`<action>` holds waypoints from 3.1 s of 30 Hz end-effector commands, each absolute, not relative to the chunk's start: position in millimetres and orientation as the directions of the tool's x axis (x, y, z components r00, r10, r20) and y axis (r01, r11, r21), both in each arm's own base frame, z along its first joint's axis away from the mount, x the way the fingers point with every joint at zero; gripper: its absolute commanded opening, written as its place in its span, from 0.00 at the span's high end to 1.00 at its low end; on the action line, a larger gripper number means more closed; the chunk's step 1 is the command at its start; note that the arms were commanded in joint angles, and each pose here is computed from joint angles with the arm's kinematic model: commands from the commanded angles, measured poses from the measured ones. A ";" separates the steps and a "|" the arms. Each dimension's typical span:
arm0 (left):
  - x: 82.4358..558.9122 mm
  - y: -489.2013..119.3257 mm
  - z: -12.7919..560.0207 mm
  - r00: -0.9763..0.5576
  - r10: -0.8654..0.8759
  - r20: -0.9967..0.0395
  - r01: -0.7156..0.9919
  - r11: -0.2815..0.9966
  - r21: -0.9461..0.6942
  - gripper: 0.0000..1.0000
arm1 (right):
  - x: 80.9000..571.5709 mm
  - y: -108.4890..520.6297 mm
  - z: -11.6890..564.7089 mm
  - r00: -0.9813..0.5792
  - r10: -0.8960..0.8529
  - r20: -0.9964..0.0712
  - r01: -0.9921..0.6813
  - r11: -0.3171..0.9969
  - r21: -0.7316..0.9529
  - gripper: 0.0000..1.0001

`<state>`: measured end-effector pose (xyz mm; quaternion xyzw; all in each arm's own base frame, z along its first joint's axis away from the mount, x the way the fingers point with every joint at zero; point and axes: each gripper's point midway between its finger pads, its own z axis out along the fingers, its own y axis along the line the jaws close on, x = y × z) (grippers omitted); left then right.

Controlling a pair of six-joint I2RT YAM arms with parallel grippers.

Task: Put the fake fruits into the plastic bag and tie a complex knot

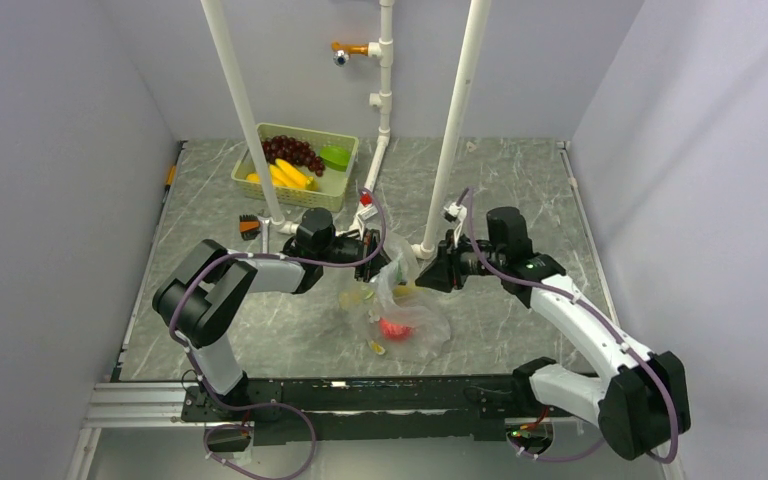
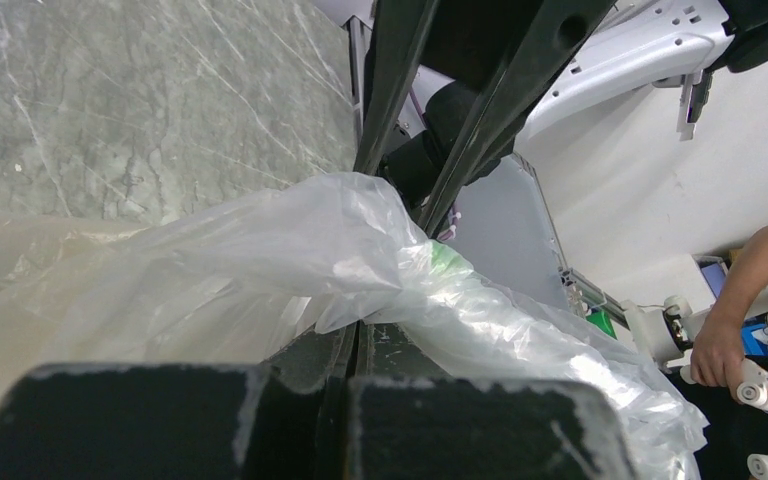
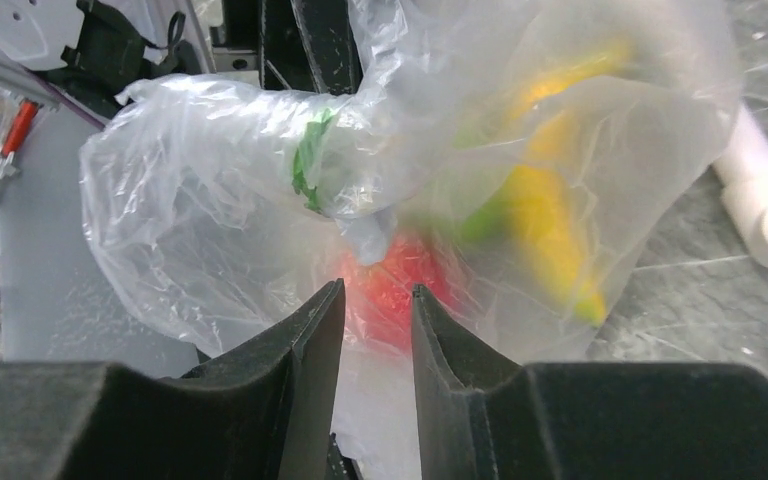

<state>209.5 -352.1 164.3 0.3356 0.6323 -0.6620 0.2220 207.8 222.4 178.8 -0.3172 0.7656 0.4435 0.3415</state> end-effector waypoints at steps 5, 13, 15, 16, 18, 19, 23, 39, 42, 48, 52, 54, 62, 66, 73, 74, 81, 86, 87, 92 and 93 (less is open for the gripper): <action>206.5 -354.4 186.7 -0.609 0.113 -0.785 0.766 -0.174 -0.619 1.00 | 219.1 248.9 189.6 -0.501 -0.163 -0.850 -0.842 0.319 0.435 0.66; 206.3 -358.5 187.3 -0.606 0.113 -0.788 0.764 -0.194 -0.615 1.00 | 222.8 264.9 198.8 -0.490 -0.152 -0.858 -0.856 0.267 0.442 0.65; 205.0 -359.2 187.1 -0.604 0.115 -0.789 0.764 -0.201 -0.614 1.00 | 222.5 266.3 198.7 -0.502 -0.152 -0.851 -0.851 0.263 0.455 0.65; 204.3 -359.3 186.9 -0.602 0.117 -0.790 0.764 -0.204 -0.613 1.00 | 224.5 268.1 202.5 -0.488 -0.142 -0.861 -0.859 0.255 0.445 0.64; 203.5 -359.3 186.4 -0.600 0.119 -0.791 0.764 -0.207 -0.611 1.00 | 224.1 269.9 206.2 -0.489 -0.135 -0.862 -0.860 0.243 0.450 0.63; 203.2 -359.2 185.9 -0.600 0.120 -0.791 0.764 -0.208 -0.611 1.00 | 224.0 270.4 207.2 -0.492 -0.133 -0.860 -0.858 0.239 0.454 0.63; 201.8 -358.9 185.2 -0.596 0.126 -0.793 0.765 -0.212 -0.609 1.00 | 221.6 270.5 208.8 -0.492 -0.133 -0.860 -0.860 0.226 0.457 0.76; 208.8 -323.0 167.0 -0.578 0.147 -0.803 0.796 -0.115 -0.594 0.54 | 210.8 258.7 202.9 -0.467 -0.161 -0.869 -0.871 0.253 0.421 1.00; 223.0 -302.7 169.1 -0.592 0.114 -0.798 0.801 -0.021 -0.598 0.46 | 212.0 256.9 202.4 -0.459 -0.163 -0.873 -0.872 0.268 0.409 1.00; 223.5 -244.1 176.9 -0.376 0.213 -0.902 0.925 0.151 -0.350 0.29 | 215.2 254.0 198.8 -0.453 -0.164 -0.876 -0.868 0.304 0.392 1.00; 203.6 -238.2 194.0 -0.218 0.281 -0.935 0.972 0.145 -0.183 0.18 | 217.0 254.4 200.4 -0.453 -0.158 -0.878 -0.865 0.316 0.389 1.00; 194.4 -247.6 203.1 -0.157 0.300 -0.941 0.985 0.122 -0.125 0.19 | 216.9 254.6 199.5 -0.457 -0.157 -0.876 -0.862 0.322 0.392 1.00; 201.2 -290.2 225.8 -0.119 0.316 -0.941 0.978 0.202 -0.055 0.25 | 213.5 254.8 198.5 -0.455 -0.168 -0.874 -0.864 0.322 0.387 1.00; 207.8 -304.1 231.5 -0.135 0.315 -0.939 0.969 0.241 -0.058 0.29 | 211.3 256.3 199.0 -0.447 -0.173 -0.878 -0.870 0.313 0.381 1.00; 217.8 -317.6 230.1 -0.230 0.307 -0.924 0.945 0.297 -0.136 0.56 | 210.9 255.5 198.4 -0.434 -0.198 -0.879 -0.878 0.310 0.363 1.00; 221.6 -314.2 224.2 -0.242 0.318 -0.917 0.937 0.321 -0.136 0.68 | 210.2 254.8 197.9 -0.430 -0.204 -0.879 -0.880 0.309 0.359 1.00; 231.5 -279.3 202.5 -0.318 0.308 -0.897 0.902 0.390 -0.186 1.00 | 208.8 243.5 193.0 -0.393 -0.261 -0.882 -0.895 0.329 0.302 1.00; 246.2 -251.2 189.7 -0.377 0.282 -0.882 0.850 0.483 -0.208 1.00 | 215.6 221.3 183.0 -0.369 -0.328 -0.870 -0.892 0.387 0.232 1.00; 247.8 -246.8 185.4 -0.389 0.286 -0.876 0.840 0.500 -0.210 1.00 | 215.6 216.7 181.0 -0.361 -0.348 -0.865 -0.895 0.390 0.217 1.00; 261.3 -221.5 167.9 -0.452 0.276 -0.848 0.769 0.603 -0.213 1.00 | 214.6 190.8 170.1 -0.325 -0.451 -0.831 -0.906 0.401 0.137 1.00; 264.0 -215.8 163.1 -0.465 0.279 -0.840 0.754 0.623 -0.210 1.00 | 214.1 183.4 166.4 -0.323 -0.473 -0.820 -0.906 0.405 0.123 1.00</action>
